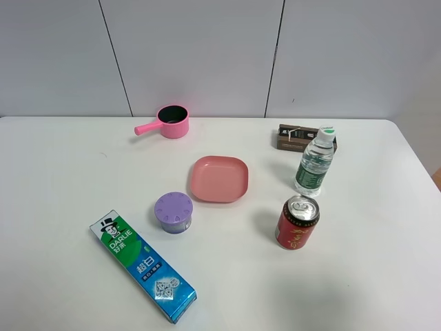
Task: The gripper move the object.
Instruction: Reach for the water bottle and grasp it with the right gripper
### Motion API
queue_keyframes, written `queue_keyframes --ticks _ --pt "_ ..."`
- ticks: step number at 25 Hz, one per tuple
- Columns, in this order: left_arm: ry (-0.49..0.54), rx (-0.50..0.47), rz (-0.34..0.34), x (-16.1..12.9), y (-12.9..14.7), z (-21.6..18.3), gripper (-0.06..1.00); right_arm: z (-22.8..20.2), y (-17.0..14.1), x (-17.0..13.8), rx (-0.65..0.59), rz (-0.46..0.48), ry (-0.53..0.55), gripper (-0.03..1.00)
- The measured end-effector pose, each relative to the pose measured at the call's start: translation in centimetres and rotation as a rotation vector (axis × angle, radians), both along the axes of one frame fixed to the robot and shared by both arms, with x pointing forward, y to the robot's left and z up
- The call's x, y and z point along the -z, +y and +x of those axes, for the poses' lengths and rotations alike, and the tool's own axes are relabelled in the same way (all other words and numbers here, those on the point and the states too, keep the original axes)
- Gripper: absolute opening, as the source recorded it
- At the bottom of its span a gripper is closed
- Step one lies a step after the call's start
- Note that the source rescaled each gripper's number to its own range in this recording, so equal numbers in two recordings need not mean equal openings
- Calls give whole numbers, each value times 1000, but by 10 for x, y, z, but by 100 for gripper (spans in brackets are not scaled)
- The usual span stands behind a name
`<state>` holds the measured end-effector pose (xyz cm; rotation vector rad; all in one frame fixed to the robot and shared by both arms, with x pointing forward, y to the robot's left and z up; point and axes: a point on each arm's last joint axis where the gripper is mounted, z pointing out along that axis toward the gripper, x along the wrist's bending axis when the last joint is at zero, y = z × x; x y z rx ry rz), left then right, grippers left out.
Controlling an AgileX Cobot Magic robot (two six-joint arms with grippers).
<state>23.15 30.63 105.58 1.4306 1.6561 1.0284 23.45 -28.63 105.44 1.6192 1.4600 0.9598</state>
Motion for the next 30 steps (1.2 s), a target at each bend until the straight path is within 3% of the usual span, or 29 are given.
queue_keyframes --ticks 24,26,30 --pt "0 1 -1 0 0 0 100 0 0 -1 -2 3 -11 100" --pt "0 1 -1 0 0 0 100 0 1 -7 -1 3 -59 100" --pt "0 1 -1 0 0 0 100 0 3 -36 -17 5 -309 100"
